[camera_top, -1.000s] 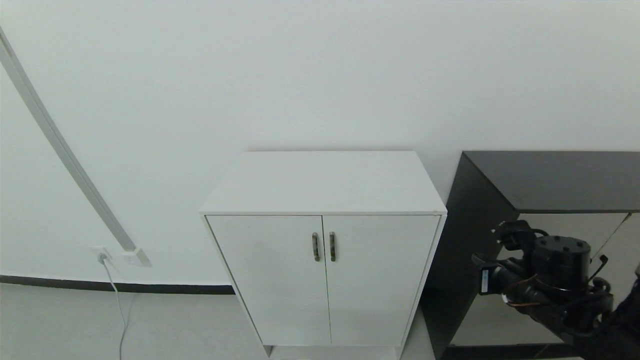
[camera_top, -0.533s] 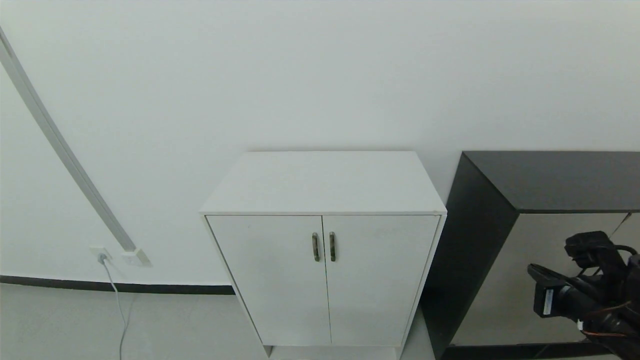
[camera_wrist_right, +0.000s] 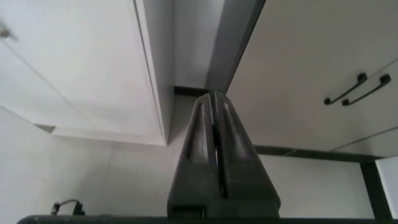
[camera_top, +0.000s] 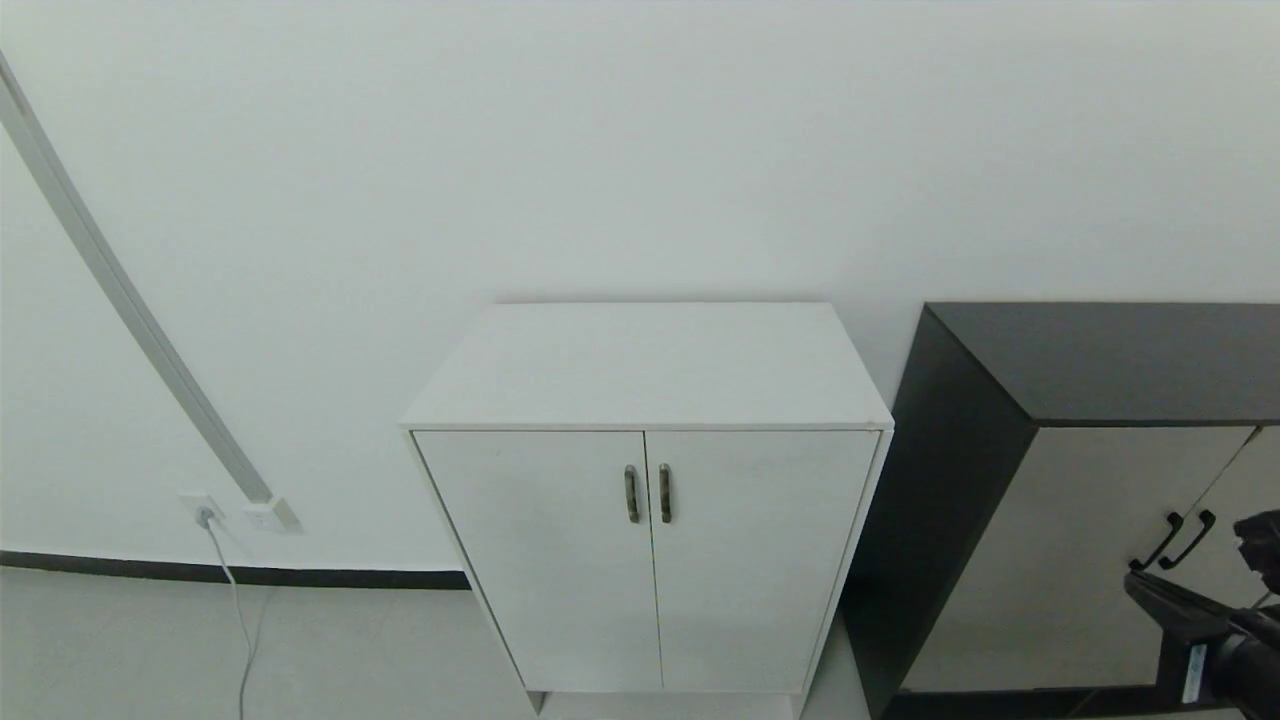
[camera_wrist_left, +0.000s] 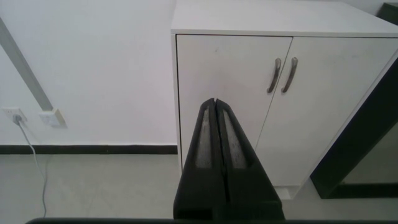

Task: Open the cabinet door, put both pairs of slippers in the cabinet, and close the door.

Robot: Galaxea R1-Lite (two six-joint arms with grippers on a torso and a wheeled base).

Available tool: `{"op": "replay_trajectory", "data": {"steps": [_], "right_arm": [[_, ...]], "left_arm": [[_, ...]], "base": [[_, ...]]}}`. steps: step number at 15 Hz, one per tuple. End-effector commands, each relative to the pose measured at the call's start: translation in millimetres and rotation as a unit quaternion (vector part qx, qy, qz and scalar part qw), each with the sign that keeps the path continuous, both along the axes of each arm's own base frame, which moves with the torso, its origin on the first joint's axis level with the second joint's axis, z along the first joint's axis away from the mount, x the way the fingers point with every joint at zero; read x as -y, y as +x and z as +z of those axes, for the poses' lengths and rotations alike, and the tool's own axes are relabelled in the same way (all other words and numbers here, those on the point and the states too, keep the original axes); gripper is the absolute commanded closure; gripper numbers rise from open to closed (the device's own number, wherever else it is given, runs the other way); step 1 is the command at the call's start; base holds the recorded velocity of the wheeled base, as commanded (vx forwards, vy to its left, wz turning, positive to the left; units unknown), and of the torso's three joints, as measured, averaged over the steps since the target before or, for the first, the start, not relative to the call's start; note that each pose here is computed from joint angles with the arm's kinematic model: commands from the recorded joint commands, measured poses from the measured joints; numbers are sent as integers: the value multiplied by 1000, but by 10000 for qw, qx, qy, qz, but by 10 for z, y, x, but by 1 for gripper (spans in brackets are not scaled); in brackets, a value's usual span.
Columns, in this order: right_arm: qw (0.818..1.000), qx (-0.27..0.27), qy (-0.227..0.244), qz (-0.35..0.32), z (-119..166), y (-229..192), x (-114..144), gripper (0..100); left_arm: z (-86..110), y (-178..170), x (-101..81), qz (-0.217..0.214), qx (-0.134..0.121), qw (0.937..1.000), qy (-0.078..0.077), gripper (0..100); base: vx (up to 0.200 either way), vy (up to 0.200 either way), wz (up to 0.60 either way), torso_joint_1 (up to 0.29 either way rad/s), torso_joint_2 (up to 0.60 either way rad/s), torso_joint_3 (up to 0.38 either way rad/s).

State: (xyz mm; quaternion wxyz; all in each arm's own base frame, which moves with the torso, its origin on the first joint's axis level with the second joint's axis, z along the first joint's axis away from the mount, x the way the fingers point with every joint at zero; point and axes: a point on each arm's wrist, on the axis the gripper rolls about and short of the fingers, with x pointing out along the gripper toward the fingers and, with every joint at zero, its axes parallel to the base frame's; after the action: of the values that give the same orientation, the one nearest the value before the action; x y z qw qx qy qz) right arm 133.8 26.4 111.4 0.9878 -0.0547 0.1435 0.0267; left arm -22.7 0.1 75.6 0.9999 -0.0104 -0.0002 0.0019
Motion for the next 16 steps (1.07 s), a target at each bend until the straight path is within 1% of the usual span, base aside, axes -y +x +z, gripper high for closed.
{"op": "replay_trajectory", "data": {"steps": [1,5,8,10,14,16], "right_arm": [[9996,218,87,178,97,-335,66,100],[9991,-37,106,411,34,-581,112,100],[9967,-550,86,598,-85,-729,135,100],[9940,-795,97,743,-155,-845,154,100],[9926,-899,113,809,-199,-931,170,100],[9902,-1104,80,847,-248,-980,178,100]], "left_arm": [[0,1,0,4,-2,10000,-3,100],[0,1,0,4,-2,10000,5,100],[0,1,0,12,-2,10000,-3,100],[0,1,0,4,-2,10000,-3,100],[0,1,0,12,-2,10000,-3,100],[0,1,0,12,-2,10000,-3,100]], "base": [[0,0,0,0,0,0],[0,0,0,0,0,0],[0,0,0,0,0,0],[0,0,0,0,0,0],[0,0,0,0,0,0],[0,0,0,0,0,0]]}}
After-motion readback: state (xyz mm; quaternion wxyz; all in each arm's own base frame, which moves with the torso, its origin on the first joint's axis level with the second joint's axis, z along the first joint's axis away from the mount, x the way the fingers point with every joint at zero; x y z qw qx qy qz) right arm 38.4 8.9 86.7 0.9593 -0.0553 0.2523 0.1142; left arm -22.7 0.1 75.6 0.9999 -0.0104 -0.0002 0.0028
